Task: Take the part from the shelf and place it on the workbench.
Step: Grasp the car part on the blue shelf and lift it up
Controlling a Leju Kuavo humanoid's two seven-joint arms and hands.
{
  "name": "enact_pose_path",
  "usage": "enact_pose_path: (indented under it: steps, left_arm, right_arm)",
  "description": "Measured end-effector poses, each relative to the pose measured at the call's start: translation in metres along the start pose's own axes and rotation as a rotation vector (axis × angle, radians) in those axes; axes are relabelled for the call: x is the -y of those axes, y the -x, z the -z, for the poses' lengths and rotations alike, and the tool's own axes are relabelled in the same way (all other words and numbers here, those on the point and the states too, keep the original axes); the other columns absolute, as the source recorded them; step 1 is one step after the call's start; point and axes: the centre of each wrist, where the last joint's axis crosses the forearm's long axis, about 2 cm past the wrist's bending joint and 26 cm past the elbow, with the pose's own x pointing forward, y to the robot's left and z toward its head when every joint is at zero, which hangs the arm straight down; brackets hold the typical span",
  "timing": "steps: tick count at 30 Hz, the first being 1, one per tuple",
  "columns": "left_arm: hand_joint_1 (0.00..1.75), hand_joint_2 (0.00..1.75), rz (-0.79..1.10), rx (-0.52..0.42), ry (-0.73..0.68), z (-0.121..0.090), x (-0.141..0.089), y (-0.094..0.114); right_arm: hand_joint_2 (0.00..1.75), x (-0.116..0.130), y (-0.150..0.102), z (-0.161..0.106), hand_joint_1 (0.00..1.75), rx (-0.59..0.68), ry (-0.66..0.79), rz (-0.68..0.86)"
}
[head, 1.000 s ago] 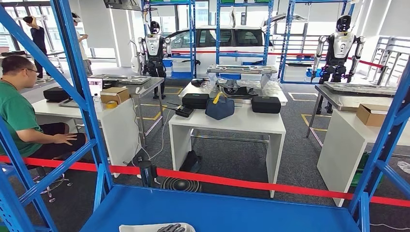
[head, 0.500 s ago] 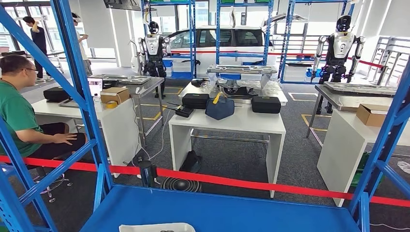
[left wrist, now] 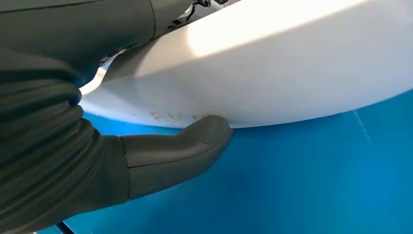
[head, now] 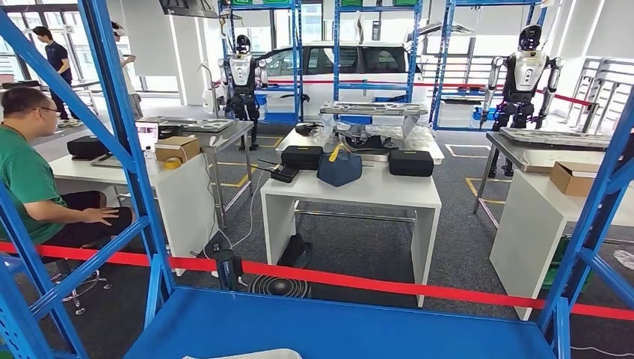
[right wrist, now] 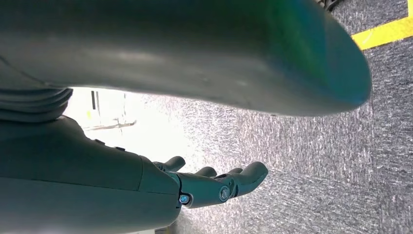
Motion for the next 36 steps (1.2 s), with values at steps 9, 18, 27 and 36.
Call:
enact_pose_path:
  steps: [9,18,27,36]
  left_arm:
    - [1.75,1.75,-0.035,0.046,-0.001,-0.001,-0.003,0.003]
    - [1.75,1.75,-0.003,0.069,-0.114,0.000,-0.009,0.000]
    - [1.75,1.75,-0.017,0.104,-0.285,0.001,-0.023,-0.004]
    - [1.75,1.75,0.039,0.249,-0.599,0.002,-0.099,-0.033]
  right_arm:
    - [0.00,0.000,0.000,0.000,0.00,0.000,-0.001,-0.004]
    - [0.00,0.000,0.000,0.000,0.00,0.000,0.000,0.000]
    - [0.00,0.000,0.000,0.000,0.00,0.000,-0.001,-0.004]
    - [0.00,0.000,-0.001,0.000,0.00,0.001,-0.002,-0.009]
